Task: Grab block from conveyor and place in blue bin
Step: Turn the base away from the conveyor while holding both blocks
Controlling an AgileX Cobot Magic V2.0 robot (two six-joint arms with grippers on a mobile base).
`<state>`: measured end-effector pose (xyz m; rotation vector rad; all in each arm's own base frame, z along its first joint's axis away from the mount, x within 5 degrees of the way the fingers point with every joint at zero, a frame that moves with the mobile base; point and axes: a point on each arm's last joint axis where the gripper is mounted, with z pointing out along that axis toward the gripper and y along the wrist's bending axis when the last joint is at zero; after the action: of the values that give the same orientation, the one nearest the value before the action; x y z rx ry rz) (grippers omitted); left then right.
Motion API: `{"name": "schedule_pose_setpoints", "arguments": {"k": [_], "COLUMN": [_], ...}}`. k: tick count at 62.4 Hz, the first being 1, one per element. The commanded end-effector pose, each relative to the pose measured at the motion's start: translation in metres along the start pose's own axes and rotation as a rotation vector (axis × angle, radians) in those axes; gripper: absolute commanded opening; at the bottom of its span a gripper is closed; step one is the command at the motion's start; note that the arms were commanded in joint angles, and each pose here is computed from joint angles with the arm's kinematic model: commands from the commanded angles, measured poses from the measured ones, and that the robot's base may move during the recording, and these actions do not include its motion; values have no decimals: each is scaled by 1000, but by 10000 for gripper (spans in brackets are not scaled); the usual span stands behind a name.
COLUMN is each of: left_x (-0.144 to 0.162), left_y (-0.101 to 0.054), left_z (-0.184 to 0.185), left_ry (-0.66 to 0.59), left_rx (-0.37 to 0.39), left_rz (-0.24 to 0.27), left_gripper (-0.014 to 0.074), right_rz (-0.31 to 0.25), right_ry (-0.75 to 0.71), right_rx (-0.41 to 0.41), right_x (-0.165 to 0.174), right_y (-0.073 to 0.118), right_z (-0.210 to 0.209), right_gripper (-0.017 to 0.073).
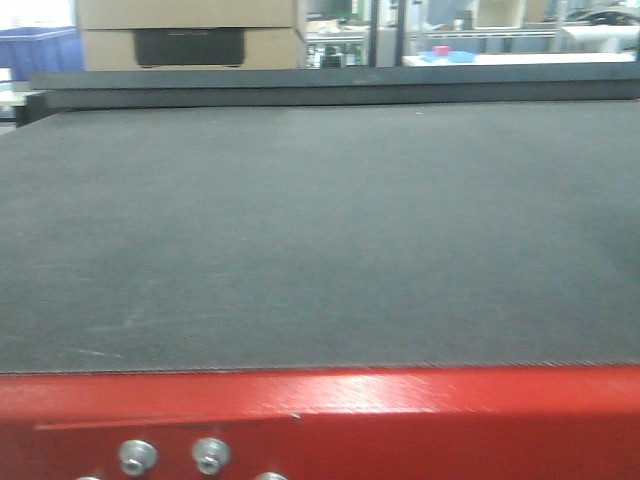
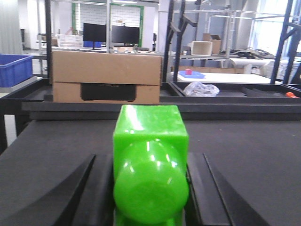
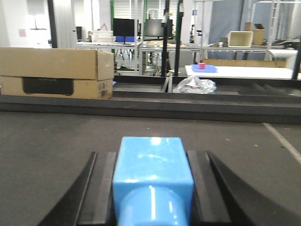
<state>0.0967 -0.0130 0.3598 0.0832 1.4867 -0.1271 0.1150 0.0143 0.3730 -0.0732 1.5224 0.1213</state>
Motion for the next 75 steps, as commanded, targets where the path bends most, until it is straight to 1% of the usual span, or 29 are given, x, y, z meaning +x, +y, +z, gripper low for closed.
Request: {"name": "schedule_pose_setpoints", "arguments": {"k": [1,75], "left_x": [-6,-6], "left_y": [1,1], "left_z": [-2,-2], "left_ry": [-38,-38], "left_rx": [-7,-7], "left_rz": [-8,-8], "left_gripper": [-111,-111], "right_rz": [-4,-4], "right_ry": [-16,-18], "right_rx": [2,2], "right_x": [-1,-2], "right_y": [0,0], "right_z": [-1,-1], "right_gripper": [-167,-167]}}
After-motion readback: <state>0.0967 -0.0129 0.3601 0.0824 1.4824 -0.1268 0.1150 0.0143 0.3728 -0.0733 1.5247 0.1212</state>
